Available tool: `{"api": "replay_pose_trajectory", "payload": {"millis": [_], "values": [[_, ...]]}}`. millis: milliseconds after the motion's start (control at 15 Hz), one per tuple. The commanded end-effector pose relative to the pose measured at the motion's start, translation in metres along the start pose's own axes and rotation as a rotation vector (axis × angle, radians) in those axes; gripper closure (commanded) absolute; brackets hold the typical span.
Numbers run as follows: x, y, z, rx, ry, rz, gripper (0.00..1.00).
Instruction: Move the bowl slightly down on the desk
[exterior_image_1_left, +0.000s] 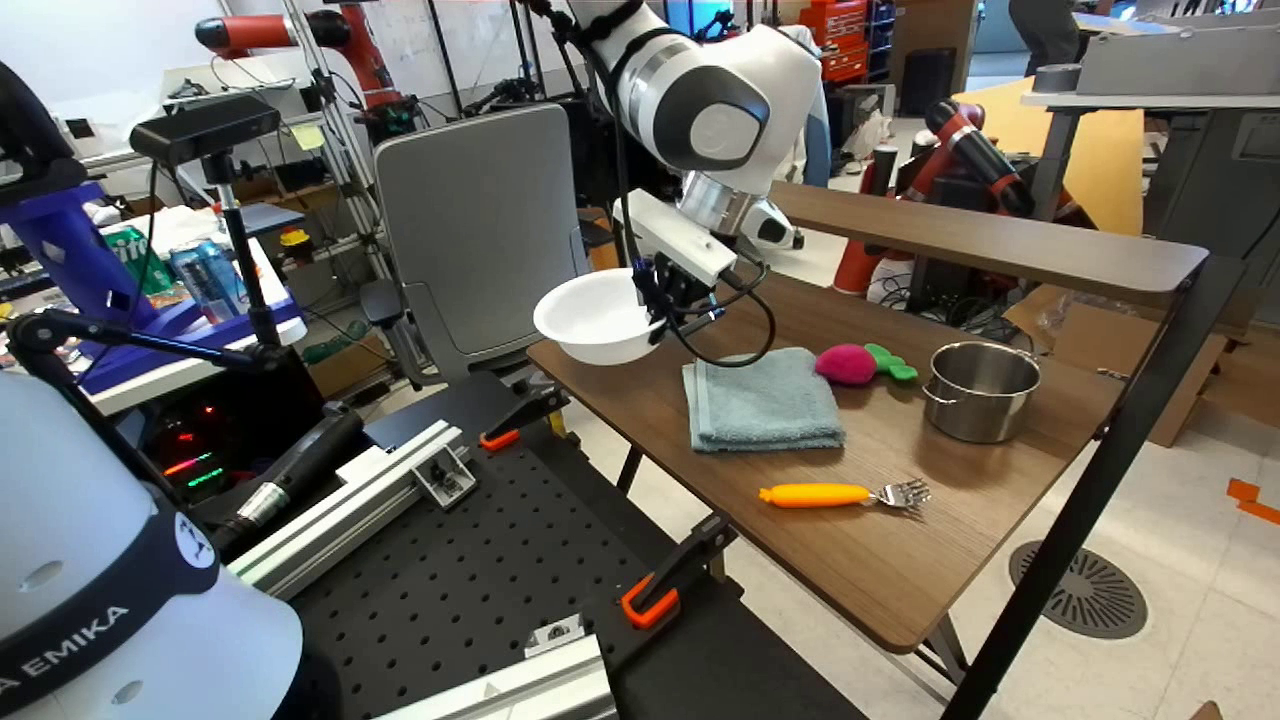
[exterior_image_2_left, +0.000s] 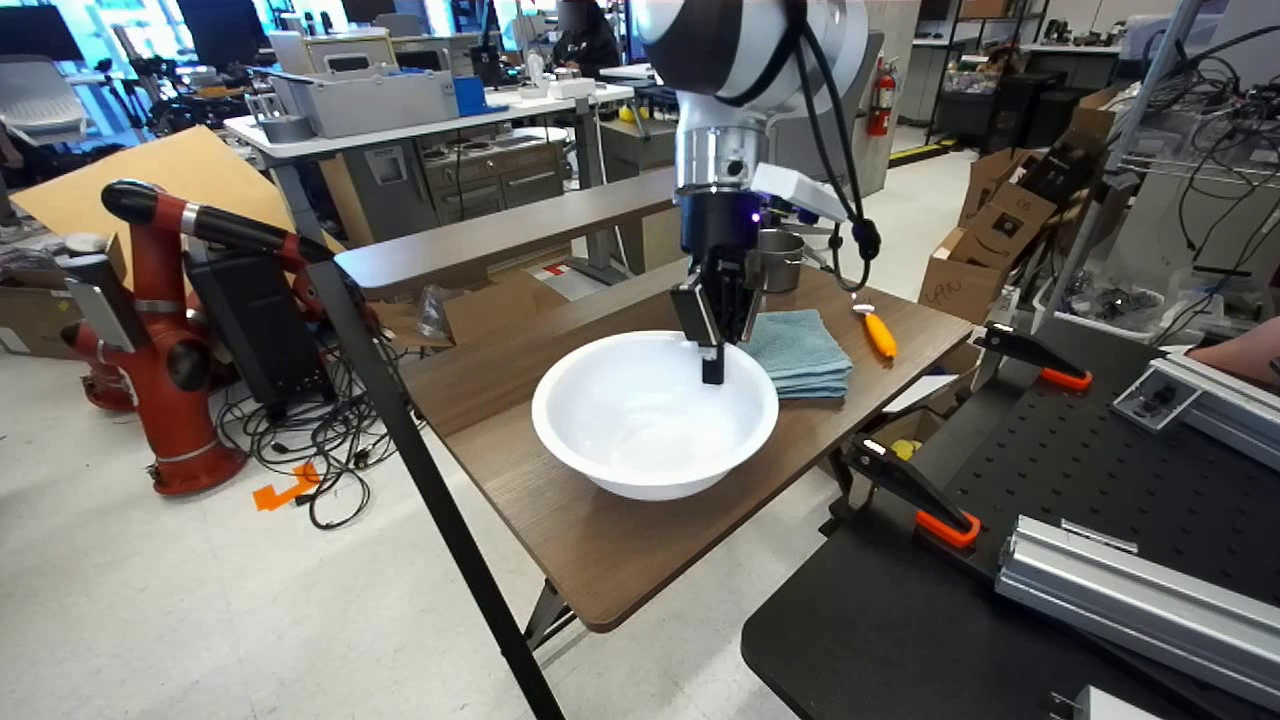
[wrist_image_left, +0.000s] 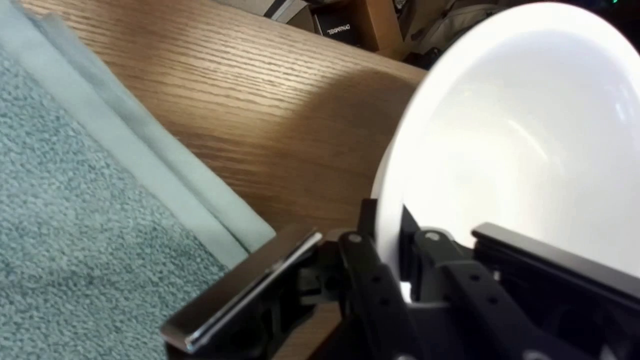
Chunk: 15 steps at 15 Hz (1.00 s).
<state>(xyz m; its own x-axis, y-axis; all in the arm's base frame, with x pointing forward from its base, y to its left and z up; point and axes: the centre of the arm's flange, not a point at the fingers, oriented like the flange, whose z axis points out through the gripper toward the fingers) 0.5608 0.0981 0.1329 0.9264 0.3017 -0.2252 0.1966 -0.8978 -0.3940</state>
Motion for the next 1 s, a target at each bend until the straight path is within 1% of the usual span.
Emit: {"api": "replay_pose_trajectory", "payload": {"millis": [0, 533, 933], "values": [[-0.026, 0.007, -0.002, -0.013, 0.035, 0.002, 0.98], [-0.038, 0.039, 0.002, -0.003, 0.069, 0.059, 0.98], [-0.034, 0.044, 0.006, 0.007, 0.050, 0.046, 0.98]]}}
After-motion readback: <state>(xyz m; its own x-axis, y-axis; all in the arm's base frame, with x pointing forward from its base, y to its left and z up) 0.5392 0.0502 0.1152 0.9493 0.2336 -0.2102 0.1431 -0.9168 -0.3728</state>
